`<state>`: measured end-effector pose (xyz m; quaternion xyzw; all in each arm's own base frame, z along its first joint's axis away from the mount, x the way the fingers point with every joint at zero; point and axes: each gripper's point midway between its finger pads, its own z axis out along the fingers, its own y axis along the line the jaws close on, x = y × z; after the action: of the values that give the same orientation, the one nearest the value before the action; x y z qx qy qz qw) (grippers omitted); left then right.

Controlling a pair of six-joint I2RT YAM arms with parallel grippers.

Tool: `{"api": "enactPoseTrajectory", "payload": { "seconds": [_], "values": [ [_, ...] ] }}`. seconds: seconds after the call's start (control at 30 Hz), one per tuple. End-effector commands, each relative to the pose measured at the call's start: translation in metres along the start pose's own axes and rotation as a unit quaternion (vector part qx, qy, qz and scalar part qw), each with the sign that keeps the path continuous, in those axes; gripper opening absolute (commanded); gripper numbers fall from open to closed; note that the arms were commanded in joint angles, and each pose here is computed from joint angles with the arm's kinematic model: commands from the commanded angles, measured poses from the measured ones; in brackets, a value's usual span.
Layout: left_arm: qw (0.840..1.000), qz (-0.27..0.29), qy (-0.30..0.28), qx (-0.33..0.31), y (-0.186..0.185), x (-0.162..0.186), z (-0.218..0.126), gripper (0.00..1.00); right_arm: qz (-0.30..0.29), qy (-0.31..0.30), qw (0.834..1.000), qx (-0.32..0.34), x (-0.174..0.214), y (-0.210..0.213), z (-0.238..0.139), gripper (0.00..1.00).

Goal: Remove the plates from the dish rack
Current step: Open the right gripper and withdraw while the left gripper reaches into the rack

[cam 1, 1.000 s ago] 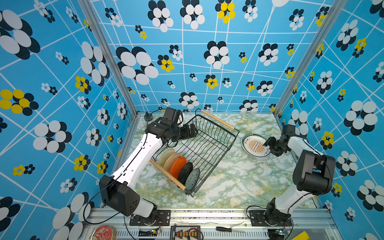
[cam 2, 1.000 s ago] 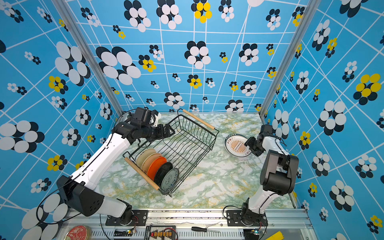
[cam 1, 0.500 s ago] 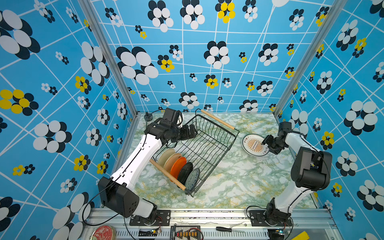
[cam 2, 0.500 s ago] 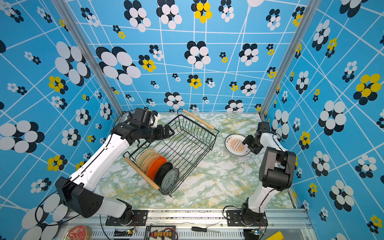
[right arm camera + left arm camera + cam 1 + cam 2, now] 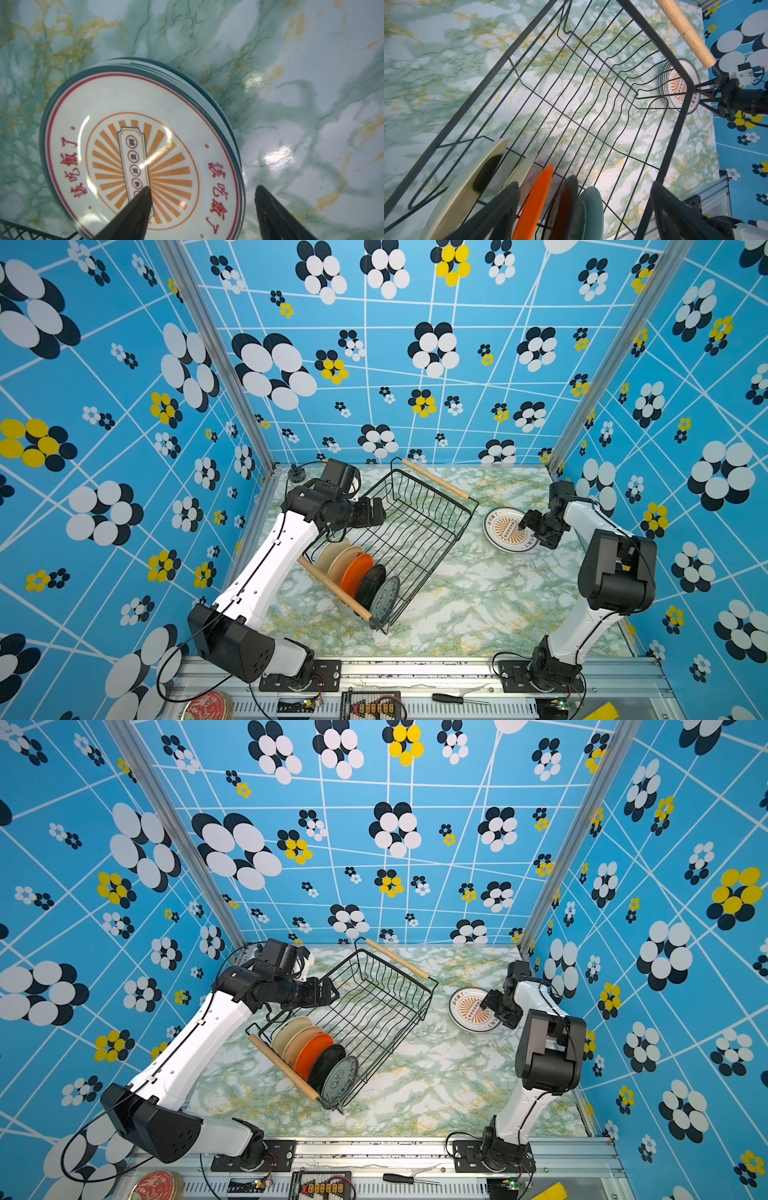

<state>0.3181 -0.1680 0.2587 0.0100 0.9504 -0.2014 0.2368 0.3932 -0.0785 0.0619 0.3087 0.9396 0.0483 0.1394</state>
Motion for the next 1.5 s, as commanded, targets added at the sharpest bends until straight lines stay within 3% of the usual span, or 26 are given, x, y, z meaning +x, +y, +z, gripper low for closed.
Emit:
{"api": "enactPoseTrajectory", "payload": {
  "seconds": [0.0,0.1,0.53,0.87,1.2,1.47],
  "values": [
    [0.999,0.023,0.018,-0.043,0.011,0.017,-0.017,0.99,-0.012,-0.014,1.0,0.02,-0.004,-0.004,-0.016,0.9],
    [0.997,0.038,0.027,-0.054,0.011,0.029,-0.021,0.99,-0.014,-0.014,1.0,0.016,-0.004,-0.003,-0.018,0.99],
    [0.989,0.113,0.077,-0.061,-0.021,0.095,-0.037,1.0,-0.011,-0.044,0.999,-0.006,0.018,-0.006,-0.061,0.99],
    [0.979,0.143,0.122,-0.076,-0.029,0.149,-0.017,1.0,-0.018,-0.05,0.997,-0.048,0.06,-0.009,-0.092,0.99],
    [0.972,0.162,0.149,-0.087,-0.035,0.171,0.009,0.94,-0.021,-0.053,0.997,-0.057,0.088,-0.018,-0.103,0.99],
    [0.966,0.159,0.167,-0.115,-0.024,0.178,0.029,0.81,-0.021,-0.052,0.996,-0.064,0.094,-0.018,-0.103,0.99]
  ]
}}
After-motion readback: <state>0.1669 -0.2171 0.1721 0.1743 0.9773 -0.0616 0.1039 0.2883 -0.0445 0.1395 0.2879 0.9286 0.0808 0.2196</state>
